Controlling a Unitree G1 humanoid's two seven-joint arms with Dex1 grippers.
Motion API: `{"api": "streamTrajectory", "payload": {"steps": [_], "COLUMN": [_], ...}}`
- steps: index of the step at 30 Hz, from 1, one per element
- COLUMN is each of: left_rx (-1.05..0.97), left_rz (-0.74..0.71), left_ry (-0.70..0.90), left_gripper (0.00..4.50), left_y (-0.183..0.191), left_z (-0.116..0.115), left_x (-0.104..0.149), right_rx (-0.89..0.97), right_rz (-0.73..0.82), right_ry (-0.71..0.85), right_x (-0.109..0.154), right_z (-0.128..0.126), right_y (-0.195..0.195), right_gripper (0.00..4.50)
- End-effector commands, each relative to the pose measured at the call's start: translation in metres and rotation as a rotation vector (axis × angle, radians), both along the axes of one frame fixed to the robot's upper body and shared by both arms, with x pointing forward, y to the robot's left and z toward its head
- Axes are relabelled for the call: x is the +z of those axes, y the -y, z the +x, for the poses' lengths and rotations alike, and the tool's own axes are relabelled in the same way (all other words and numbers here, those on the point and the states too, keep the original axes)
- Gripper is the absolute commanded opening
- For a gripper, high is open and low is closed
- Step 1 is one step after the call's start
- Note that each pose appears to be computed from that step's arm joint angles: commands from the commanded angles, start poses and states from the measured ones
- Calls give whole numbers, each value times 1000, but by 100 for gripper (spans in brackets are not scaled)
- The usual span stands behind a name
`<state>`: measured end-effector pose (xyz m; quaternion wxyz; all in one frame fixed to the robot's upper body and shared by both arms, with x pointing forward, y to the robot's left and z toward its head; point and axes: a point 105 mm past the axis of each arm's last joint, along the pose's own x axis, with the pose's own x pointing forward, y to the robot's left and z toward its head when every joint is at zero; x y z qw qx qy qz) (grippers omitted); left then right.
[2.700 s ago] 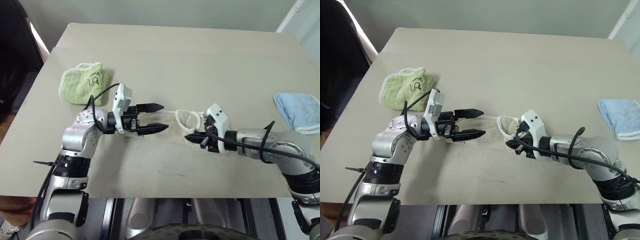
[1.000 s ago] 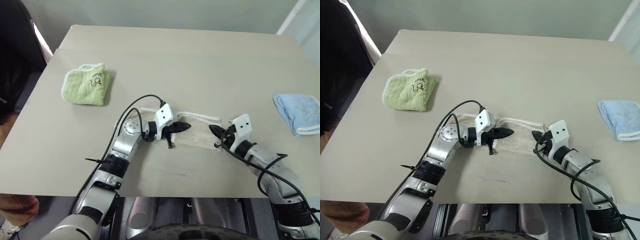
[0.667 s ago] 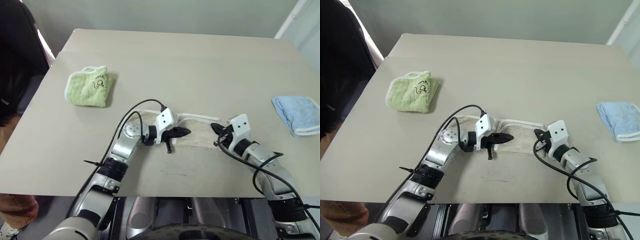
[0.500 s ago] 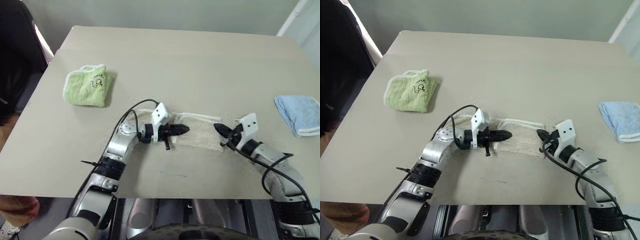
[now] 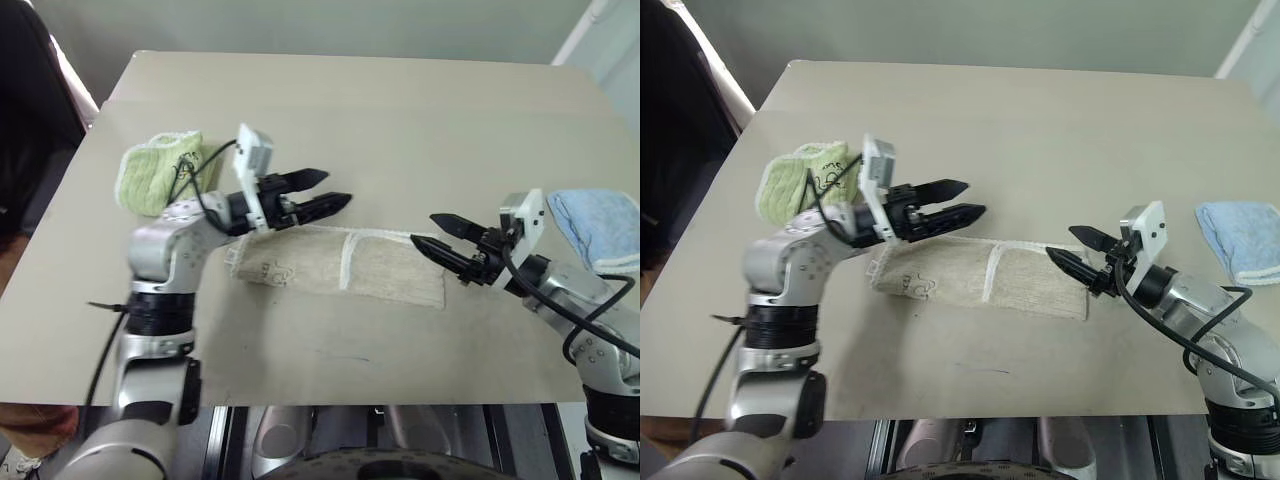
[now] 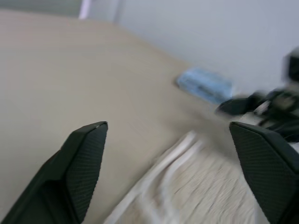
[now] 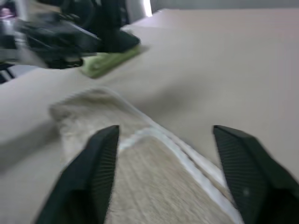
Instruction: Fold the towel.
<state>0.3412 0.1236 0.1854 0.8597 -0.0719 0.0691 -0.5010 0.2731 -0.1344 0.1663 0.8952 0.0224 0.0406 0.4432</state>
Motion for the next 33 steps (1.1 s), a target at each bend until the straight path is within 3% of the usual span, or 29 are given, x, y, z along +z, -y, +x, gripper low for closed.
{"api": "streamTrajectory", "payload": {"steps": [1,7,13,21,26,33], "left_rx": [72,153,176,306,314,341], "left_rz": [18,-39,-127,-24,-74,-200], "left_ry": [-68,-321,-418,-733,-830,-941], "left_gripper": [450,450,450,450,450,450], "left_y": [-33,-80,-106,-128,-129,-116], "left_z": [-6,-32,-59,-84,-88,-76], "left_x": [-6,-8,10,-31,-45,-70], "right_rx": [123,200,212,221,192,147], "right_rz": [-2,-12,21,40,27,-1], "right_ry": [33,14,7,-2,-8,3], "right_x": [13,6,3,-2,-5,-8], "right_z": [-12,-11,-1,4,9,13], "right_y": [-19,-34,-46,-58,-58,-53], "right_gripper": [448,448,448,448,448,448]}}
